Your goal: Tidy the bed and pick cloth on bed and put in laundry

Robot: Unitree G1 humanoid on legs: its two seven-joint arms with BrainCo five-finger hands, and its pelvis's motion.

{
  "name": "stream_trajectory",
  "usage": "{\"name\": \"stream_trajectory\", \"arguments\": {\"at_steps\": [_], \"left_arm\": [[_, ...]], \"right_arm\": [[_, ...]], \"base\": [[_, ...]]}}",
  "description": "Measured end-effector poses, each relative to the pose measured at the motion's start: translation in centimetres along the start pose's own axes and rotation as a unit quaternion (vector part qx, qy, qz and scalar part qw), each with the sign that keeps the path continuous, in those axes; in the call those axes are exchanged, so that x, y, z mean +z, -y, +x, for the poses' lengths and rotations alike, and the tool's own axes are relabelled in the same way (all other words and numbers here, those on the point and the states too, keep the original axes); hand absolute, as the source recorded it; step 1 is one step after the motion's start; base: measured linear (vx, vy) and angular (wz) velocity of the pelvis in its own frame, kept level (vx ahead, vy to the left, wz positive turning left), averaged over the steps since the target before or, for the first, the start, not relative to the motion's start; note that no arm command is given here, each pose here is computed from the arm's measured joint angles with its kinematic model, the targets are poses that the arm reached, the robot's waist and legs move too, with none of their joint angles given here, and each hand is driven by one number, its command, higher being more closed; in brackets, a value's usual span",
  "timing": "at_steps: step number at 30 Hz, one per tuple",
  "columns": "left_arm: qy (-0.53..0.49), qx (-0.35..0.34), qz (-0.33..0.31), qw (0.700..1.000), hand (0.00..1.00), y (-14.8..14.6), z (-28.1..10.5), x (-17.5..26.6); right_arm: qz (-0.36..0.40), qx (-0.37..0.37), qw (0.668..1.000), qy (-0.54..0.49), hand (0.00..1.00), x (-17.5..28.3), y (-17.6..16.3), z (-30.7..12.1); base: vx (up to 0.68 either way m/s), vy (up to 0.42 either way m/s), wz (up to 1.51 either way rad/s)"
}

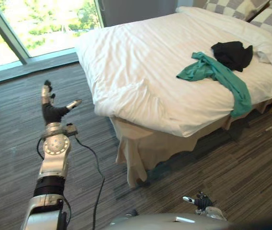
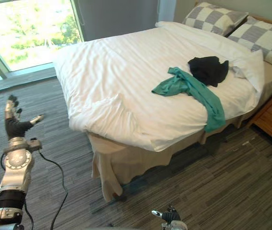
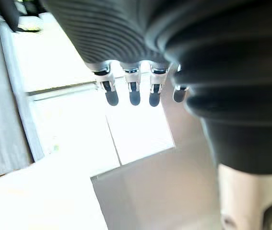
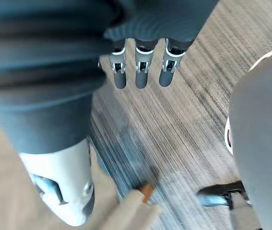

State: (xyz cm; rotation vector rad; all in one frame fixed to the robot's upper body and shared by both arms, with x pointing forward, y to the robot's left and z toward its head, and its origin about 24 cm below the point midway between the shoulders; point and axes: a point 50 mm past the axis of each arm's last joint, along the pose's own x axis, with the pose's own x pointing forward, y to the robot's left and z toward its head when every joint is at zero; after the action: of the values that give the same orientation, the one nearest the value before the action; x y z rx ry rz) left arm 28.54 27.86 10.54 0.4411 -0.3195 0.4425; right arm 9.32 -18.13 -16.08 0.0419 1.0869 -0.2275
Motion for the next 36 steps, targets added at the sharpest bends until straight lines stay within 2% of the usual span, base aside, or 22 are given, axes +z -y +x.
{"name": "stream_trajectory", "arguments": {"at_steps": [2,6,9,11,13,20,24,26,28,29,33,36], "left_arm": [[0.03,-0.037,0.07,0.996,0.0,1.2,0.8,1.2],[0.068,-0.063,0.128,0.987,0.0,3.8,2.6,3.6],[0.113,-0.037,0.195,0.973,0.0,5.5,5.4,6.8],[0.11,0.0,0.262,0.959,0.0,4.9,7.6,7.9],[0.109,0.043,0.297,0.948,0.0,4.3,9.1,9.0],[0.115,0.165,0.315,0.927,0.0,2.7,12.2,15.0],[0.069,0.22,0.315,0.92,0.0,1.5,13.1,15.8],[0.047,0.263,0.291,0.919,0.0,0.7,13.6,17.1],[0.016,0.278,0.289,0.916,0.0,0.6,13.4,16.4],[-0.002,0.286,0.285,0.915,1.0,0.5,13.4,16.2],[-0.02,0.278,0.298,0.913,1.0,0.4,13.4,15.8],[-0.027,0.236,0.282,0.93,1.0,1.4,13.4,15.6]], "right_arm": [[0.01,-0.002,1.0,-0.005,0.0,-0.2,0.2,-0.1],[0.006,-0.01,1.0,0.002,0.0,0.1,1.2,-0.1],[-0.001,-0.026,0.999,0.04,0.0,2.5,2.6,0.2],[0.007,-0.026,0.998,0.061,0.0,4.0,2.5,0.4],[0.026,-0.019,0.996,0.078,0.0,5.1,2.3,0.4],[0.093,0.014,0.986,0.14,0.0,9.8,0.7,0.3],[0.122,0.014,0.977,0.176,0.0,11.8,1.2,0.0],[0.147,0.01,0.97,0.192,0.0,12.2,1.5,-0.2],[0.161,0.009,0.967,0.198,0.0,12.4,1.5,-0.2],[0.165,0.013,0.965,0.204,0.0,12.6,1.3,-0.3],[0.195,0.029,0.953,0.228,0.0,13.8,0.5,-0.7],[0.209,0.028,0.945,0.249,0.0,14.5,0.9,-1.0]], "base": [[0.03,-0.127,-0.37],[-0.02,-0.135,-0.24],[-0.11,-0.041,-0.07],[-0.13,-0.048,-0.31],[-0.12,-0.06,-0.2],[-0.16,-0.063,0.04],[-0.09,0.048,-0.07],[0.0,0.082,0.14],[0.03,0.047,0.18],[0.03,0.028,0.13],[0.0,-0.03,0.16],[-0.02,-0.068,-0.05]]}}
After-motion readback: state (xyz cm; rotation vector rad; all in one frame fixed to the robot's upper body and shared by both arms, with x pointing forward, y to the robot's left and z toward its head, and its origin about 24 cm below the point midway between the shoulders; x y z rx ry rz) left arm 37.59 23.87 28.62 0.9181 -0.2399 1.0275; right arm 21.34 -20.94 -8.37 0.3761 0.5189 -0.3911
